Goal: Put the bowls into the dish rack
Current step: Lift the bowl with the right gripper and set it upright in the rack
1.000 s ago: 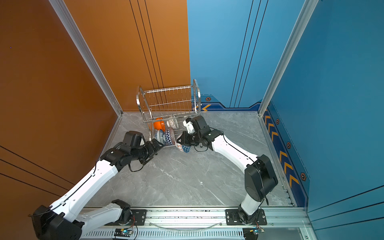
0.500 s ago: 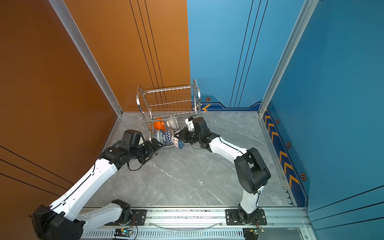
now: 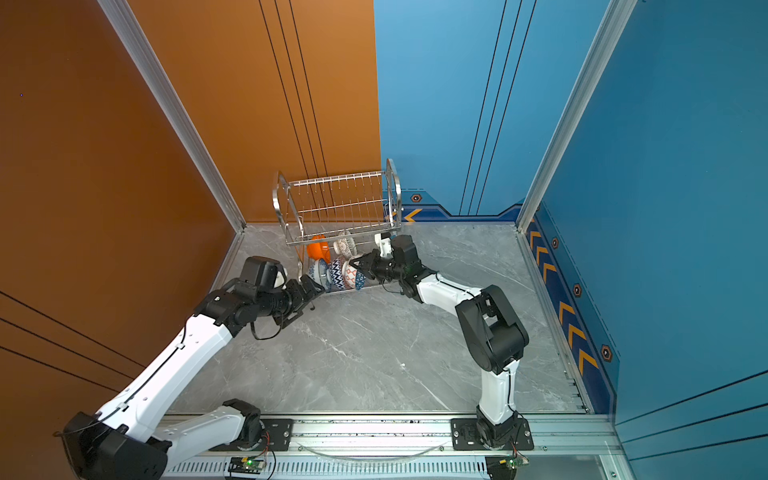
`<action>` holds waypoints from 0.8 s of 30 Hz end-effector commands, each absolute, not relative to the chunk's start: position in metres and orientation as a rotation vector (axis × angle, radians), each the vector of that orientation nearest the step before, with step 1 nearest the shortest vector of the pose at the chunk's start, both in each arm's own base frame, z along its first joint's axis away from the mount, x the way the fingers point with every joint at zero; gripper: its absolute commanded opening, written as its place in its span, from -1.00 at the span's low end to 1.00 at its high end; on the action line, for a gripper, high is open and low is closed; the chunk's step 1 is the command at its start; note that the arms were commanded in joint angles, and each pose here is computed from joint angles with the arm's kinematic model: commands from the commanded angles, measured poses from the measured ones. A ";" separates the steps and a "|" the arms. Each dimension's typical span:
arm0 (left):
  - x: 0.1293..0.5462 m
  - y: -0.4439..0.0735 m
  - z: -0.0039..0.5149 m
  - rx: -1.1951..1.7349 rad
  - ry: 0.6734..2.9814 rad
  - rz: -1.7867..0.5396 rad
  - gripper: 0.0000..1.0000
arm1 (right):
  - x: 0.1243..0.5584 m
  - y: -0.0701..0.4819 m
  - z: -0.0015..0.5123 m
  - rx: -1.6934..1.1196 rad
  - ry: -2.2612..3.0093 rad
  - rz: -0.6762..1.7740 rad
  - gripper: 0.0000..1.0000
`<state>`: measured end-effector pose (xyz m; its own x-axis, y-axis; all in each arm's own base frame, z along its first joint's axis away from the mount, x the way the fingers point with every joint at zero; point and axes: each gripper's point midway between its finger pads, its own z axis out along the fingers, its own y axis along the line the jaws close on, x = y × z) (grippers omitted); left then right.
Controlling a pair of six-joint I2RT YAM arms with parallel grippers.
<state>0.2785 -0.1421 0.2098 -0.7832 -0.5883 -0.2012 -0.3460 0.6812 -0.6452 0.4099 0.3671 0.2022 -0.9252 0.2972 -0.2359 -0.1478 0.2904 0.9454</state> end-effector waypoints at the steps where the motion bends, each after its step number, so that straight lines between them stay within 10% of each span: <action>1: 0.273 -0.137 0.217 -0.716 2.499 -0.842 0.96 | 0.412 0.375 0.221 0.074 2.137 1.734 -1.00; 24: 0.263 -0.121 0.214 -0.767 2.511 -0.823 0.96 | 0.437 0.379 0.173 0.056 2.236 1.645 -1.00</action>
